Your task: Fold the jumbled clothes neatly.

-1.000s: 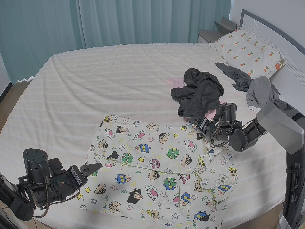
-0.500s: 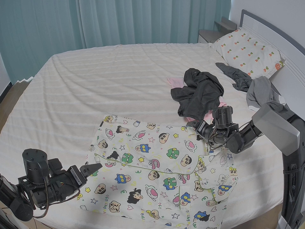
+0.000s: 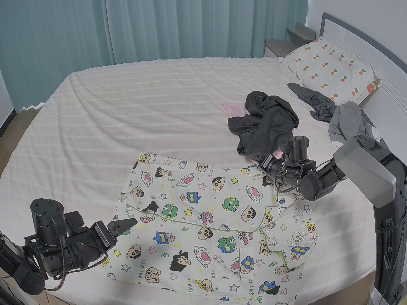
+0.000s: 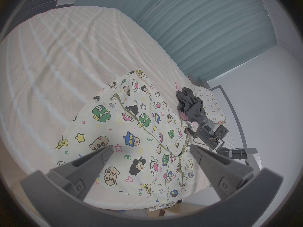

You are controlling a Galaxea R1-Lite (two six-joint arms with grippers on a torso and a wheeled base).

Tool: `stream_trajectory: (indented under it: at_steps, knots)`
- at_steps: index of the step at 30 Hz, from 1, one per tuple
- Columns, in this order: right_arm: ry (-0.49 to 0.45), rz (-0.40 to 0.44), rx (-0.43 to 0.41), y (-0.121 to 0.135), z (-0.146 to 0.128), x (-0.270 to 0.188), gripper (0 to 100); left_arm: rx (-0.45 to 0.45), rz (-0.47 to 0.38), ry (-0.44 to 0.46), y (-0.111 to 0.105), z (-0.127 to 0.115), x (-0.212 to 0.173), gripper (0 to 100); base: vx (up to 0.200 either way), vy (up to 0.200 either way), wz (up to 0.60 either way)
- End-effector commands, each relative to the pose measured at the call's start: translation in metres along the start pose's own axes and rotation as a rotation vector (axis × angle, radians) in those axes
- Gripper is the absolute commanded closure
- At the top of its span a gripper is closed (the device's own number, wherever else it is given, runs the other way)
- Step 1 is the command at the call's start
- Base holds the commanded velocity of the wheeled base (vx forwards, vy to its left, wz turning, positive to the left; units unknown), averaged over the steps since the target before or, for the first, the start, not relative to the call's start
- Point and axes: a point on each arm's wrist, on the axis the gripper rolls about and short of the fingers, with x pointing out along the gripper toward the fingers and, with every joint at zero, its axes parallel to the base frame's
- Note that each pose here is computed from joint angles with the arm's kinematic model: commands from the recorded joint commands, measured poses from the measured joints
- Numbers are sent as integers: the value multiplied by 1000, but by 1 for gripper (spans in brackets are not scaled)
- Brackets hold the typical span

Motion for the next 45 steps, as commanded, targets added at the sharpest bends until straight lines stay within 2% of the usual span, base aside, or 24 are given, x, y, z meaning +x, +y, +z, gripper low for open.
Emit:
stream_trajectory:
  at_steps: [1,2,5,16,18,19,22,35,38,45]
  knots:
    - [-86,73,12,13,12,6,0,-1,5,4,1,0,1,0,0,0,0]
    - [-127,115,17,19,19,3,0,-1,5,4,1,0,1,0,0,0,0]
    - [-166,150,15,25,26,0,0,-1,5,4,1,0,1,0,0,0,0]
    - [-228,201,8,34,49,9,0,-1,7,6,1,-1,2,0,0,0,0]
    - [-221,195,-3,34,49,10,0,-1,7,6,1,-1,2,0,0,0,0]
    - [-180,165,-38,32,48,11,0,-1,7,6,1,-1,2,0,0,0,0]
    - [-131,136,-64,31,49,10,0,-1,8,7,1,-1,2,0,0,0,0]
    - [-166,158,-77,45,79,0,0,0,7,8,1,-1,2,0,0,0,0]
    - [-62,111,-82,38,76,-3,0,0,9,9,1,-1,2,0,0,0,0]
    - [-69,109,-77,30,79,1,0,1,7,11,1,-2,2,0,0,0,0]
